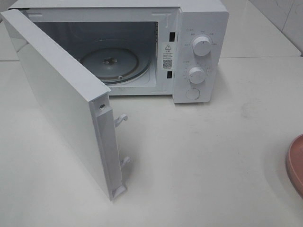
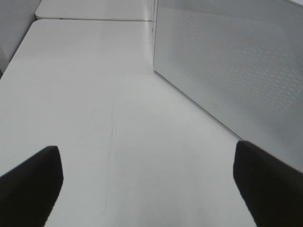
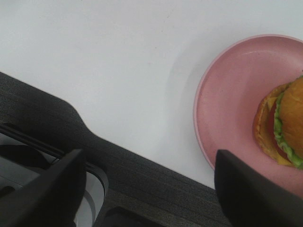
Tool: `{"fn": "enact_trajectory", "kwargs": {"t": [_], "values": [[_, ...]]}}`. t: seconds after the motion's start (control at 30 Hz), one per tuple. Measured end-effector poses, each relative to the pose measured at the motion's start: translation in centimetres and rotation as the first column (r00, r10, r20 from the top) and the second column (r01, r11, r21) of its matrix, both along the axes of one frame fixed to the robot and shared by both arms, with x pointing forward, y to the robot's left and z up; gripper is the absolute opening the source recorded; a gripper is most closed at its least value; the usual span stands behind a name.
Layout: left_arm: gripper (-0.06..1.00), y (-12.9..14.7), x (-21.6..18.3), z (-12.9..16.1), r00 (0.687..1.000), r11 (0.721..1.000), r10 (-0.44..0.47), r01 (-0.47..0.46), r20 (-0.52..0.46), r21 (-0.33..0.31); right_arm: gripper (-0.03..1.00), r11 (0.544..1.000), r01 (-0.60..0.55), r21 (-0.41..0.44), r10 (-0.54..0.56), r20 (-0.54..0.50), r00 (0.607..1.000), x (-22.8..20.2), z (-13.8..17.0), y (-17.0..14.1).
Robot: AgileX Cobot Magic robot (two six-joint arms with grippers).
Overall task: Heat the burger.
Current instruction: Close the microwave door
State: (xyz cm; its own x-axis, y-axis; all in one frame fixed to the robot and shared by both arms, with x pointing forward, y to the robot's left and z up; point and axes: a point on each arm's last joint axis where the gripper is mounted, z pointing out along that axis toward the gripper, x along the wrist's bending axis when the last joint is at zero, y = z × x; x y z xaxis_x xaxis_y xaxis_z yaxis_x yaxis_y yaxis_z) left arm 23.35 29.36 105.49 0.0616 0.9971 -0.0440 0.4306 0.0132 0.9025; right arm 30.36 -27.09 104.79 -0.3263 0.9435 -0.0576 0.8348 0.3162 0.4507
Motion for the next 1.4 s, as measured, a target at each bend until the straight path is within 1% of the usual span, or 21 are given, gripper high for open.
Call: {"fn": "enact_trajectory", "kwargs": {"t": [0.07,0.2,0.23,0.27,0.33,0.43,0.5,0.57,0.6,0.67,0.7,0.8,0.87,0.9,0.93,1.0,1.03,1.07,1.1,1.27,1.4], "values": [[0.89,0.0,0.0,0.0,1.000,1.000,0.000,0.000,0.000,0.000,0.73,1.000,0.002,0.003,-0.002,0.004,1.000,-0.3,0.1,-0.2],[0.89,0.0,0.0,0.0,1.000,1.000,0.000,0.000,0.000,0.000,0.73,0.999,0.008,0.046,-0.010,0.055,0.998,-1.7,0.5,-1.3],[0.89,0.0,0.0,0.0,1.000,1.000,0.000,0.000,0.000,0.000,0.73,0.997,0.026,0.070,-0.033,0.087,0.996,-2.2,0.7,-1.8],[0.89,0.0,0.0,0.0,1.000,1.000,0.000,0.000,0.000,0.000,0.73,0.997,0.026,0.070,-0.033,0.087,0.996,-2.2,0.7,-1.8],[0.89,0.0,0.0,0.0,1.000,1.000,0.000,0.000,0.000,0.000,0.73,0.993,0.069,0.091,-0.081,0.129,0.988,-2.9,0.9,-2.5],[0.89,0.0,0.0,0.0,1.000,1.000,0.000,0.000,0.000,0.000,0.73,0.992,0.081,0.094,-0.094,0.142,0.985,-3.1,0.9,-2.7],[0.89,0.0,0.0,0.0,1.000,1.000,0.000,0.000,0.000,0.000,0.73,0.983,0.140,0.120,-0.164,0.214,0.963,-4.1,1.1,-3.5],[0.89,0.0,0.0,0.0,1.000,1.000,0.000,0.000,0.000,0.000,0.73,0.980,0.150,0.130,-0.177,0.233,0.956,-4.2,1.2,-3.6],[0.89,0.0,0.0,0.0,1.000,1.000,0.000,0.000,0.000,0.000,0.73,0.973,0.175,0.150,-0.210,0.268,0.940,-4.8,1.3,-3.8],[0.89,0.0,0.0,0.0,1.000,1.000,0.000,0.000,0.000,0.000,0.73,0.970,0.182,0.162,-0.222,0.280,0.934,-5.0,1.3,-3.9],[0.89,0.0,0.0,0.0,1.000,1.000,0.000,0.000,0.000,0.000,0.73,0.964,0.193,0.185,-0.243,0.306,0.920,-5.5,1.4,-3.9],[0.89,0.0,0.0,0.0,1.000,1.000,0.000,0.000,0.000,0.000,0.73,0.962,0.193,0.195,-0.249,0.324,0.913,-5.8,1.4,-3.9],[0.89,0.0,0.0,0.0,1.000,1.000,0.000,0.000,0.000,0.000,0.73,0.956,0.195,0.218,-0.267,0.373,0.889,-6.7,1.5,-3.8],[0.89,0.0,0.0,0.0,1.000,1.000,0.000,0.000,0.000,0.000,0.73,0.956,0.195,0.218,-0.267,0.373,0.889,-6.7,1.5,-3.8],[0.89,0.0,0.0,0.0,1.000,1.000,0.000,0.000,0.000,0.000,0.73,0.950,0.195,0.242,-0.281,0.402,0.871,-7.1,1.6,-3.7],[0.89,0.0,0.0,0.0,1.000,1.000,0.000,0.000,0.000,0.000,0.73,0.948,0.196,0.251,-0.287,0.410,0.866,-7.2,1.6,-3.7],[0.89,0.0,0.0,0.0,1.000,1.000,0.000,0.000,0.000,0.000,0.73,0.943,0.200,0.265,-0.302,0.433,0.850,-7.5,1.6,-3.6],[0.89,0.0,0.0,0.0,1.000,1.000,0.000,0.000,0.000,0.000,0.73,0.943,0.200,0.265,-0.302,0.433,0.850,-7.5,1.6,-3.6],[0.89,0.0,0.0,0.0,1.000,1.000,0.000,0.000,0.000,0.000,0.73,0.938,0.205,0.278,-0.316,0.449,0.836,-7.7,1.4,-3.6],[0.89,0.0,0.0,0.0,1.000,1.000,0.000,0.000,0.000,0.000,0.73,0.929,0.236,0.286,-0.347,0.448,0.824,-7.6,0.0,-3.4],[0.89,0.0,0.0,0.0,1.000,1.000,0.000,0.000,0.000,0.000,0.73,0.928,0.237,0.289,-0.350,0.450,0.822,-7.5,0.0,-3.3]]}}
